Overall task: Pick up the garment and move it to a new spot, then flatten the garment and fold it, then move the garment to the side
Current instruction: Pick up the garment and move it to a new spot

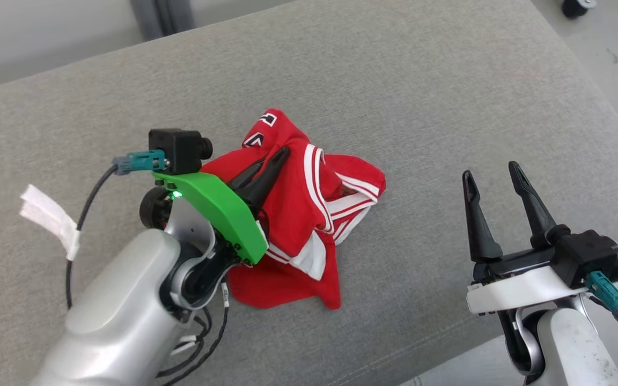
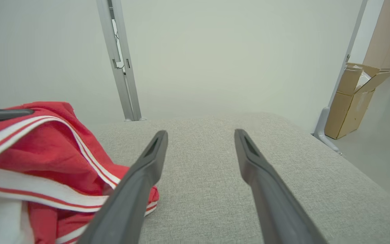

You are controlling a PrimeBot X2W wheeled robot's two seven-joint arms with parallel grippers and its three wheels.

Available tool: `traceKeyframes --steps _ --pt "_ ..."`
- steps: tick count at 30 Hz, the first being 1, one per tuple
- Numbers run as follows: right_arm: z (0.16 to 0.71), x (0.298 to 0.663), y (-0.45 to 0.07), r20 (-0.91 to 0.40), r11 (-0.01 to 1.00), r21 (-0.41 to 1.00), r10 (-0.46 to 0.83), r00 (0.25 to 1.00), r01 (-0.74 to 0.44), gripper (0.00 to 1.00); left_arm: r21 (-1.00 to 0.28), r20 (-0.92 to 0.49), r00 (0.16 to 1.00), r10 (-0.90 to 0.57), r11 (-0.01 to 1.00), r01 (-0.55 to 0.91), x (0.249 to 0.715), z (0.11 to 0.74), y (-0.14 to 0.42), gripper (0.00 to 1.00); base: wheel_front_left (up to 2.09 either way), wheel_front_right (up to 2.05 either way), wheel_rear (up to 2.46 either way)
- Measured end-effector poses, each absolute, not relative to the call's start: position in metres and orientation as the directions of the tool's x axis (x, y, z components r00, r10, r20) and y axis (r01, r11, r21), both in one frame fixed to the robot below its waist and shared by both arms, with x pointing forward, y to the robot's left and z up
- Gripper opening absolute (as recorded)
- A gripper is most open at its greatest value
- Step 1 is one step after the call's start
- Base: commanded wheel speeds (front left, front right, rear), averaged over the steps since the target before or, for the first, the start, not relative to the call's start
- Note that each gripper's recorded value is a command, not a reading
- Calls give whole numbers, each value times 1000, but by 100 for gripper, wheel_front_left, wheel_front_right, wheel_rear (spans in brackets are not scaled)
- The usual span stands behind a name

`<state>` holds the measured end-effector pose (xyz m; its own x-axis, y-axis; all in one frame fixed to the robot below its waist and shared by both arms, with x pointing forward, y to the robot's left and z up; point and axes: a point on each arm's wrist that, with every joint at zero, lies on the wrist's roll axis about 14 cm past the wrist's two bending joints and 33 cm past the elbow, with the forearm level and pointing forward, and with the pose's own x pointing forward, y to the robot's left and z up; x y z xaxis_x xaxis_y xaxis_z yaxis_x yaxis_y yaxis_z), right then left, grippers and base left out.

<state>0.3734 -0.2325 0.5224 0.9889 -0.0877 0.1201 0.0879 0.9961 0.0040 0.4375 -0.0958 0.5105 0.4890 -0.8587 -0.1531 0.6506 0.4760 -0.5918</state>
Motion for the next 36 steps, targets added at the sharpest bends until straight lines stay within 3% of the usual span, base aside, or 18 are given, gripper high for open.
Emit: traceKeyframes --steps 2,3,6,15,19,24,30,36 --pt "522 369 -237 115 995 3 -103 988 104 100 -621 -152 536 -831 501 602 447 493 -105 0 0 0 0" --pt "521 368 -237 110 994 1 -105 988 106 100 -625 -144 558 -817 512 589 451 487 -109 10 0 0 0" --pt "518 366 -234 102 995 -4 -98 990 98 100 -600 -151 600 -786 555 576 456 467 -114 100 0 0 0" --pt "529 364 -235 134 993 -70 -90 987 100 100 -544 2 751 -661 629 556 472 497 -86 100 0 0 0" --pt "541 366 -226 173 993 -94 -56 983 73 100 -498 86 844 -530 710 497 466 521 -35 100 0 0 0" --pt "555 372 -207 219 993 -116 7 976 20 100 -434 80 940 -332 837 333 437 516 46 100 0 0 0" --pt "553 370 -187 216 991 -126 66 974 -39 100 -369 49 992 -114 921 124 402 503 125 100 0 0 0" --pt "540 364 -183 177 990 -128 81 981 -59 100 -290 36 999 11 957 0 361 494 173 100 0 0 0"
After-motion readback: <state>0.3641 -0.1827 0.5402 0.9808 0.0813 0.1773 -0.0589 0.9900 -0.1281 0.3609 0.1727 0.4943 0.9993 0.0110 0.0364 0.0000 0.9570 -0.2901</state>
